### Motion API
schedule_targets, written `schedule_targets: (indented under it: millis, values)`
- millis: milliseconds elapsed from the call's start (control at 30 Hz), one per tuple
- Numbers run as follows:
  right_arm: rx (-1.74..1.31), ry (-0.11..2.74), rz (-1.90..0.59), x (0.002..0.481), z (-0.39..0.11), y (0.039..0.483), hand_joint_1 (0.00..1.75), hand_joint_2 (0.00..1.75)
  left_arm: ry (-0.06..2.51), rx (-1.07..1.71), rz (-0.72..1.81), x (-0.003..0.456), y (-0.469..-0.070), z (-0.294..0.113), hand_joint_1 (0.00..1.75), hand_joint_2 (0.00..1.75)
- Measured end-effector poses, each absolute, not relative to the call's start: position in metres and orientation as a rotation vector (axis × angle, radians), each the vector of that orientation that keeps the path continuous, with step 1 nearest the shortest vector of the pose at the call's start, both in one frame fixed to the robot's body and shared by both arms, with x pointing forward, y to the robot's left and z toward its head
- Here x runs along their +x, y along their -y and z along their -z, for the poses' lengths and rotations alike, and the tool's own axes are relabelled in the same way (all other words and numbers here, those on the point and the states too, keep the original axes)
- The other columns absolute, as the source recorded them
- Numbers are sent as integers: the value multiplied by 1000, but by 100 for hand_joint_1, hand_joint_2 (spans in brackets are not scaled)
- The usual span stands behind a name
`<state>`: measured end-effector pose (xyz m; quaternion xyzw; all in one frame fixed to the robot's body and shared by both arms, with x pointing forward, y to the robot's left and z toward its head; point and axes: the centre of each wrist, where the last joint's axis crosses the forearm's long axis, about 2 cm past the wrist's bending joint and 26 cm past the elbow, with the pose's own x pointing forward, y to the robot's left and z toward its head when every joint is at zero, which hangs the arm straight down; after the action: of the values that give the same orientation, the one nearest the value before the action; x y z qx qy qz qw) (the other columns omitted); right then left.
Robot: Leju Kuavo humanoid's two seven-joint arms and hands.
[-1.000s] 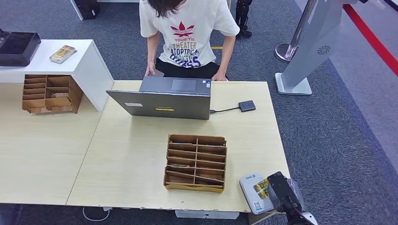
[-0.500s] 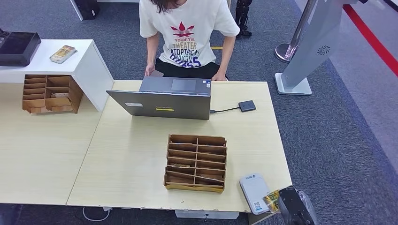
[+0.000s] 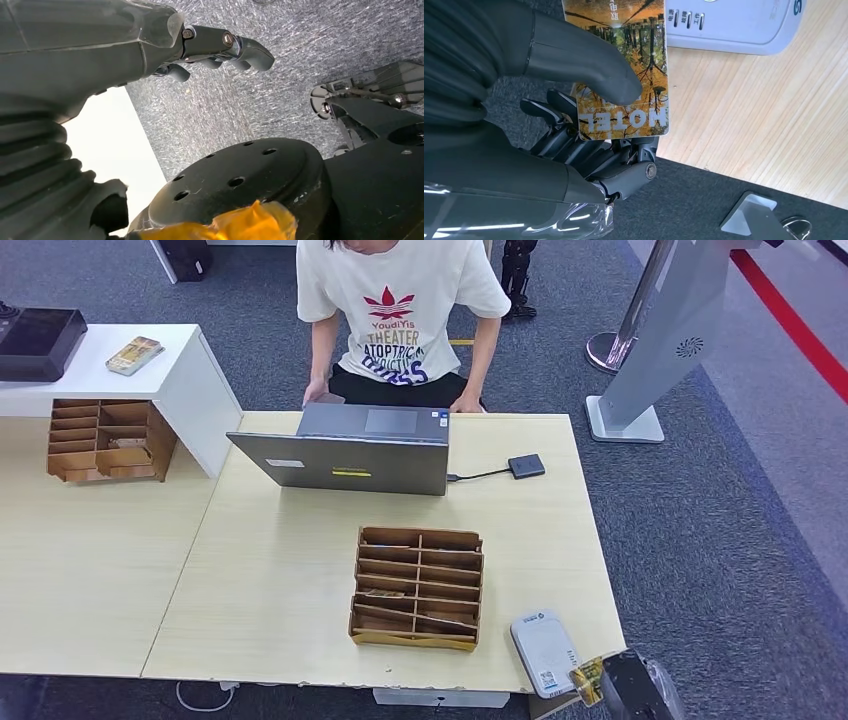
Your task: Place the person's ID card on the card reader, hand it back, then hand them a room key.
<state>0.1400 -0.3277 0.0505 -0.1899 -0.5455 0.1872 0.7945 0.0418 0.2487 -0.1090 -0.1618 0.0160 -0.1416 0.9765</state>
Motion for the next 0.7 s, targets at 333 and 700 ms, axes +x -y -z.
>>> schedule_targets:
  millis: [333, 700]
  values:
    - [-406, 1160, -394, 137, -51, 326, 175, 175, -6, -254, 270, 49, -250, 109, 0, 175]
    - [-409, 1314, -325, 152, -54, 309, 175, 175, 17, -261, 238, 52, -250, 108, 0, 175]
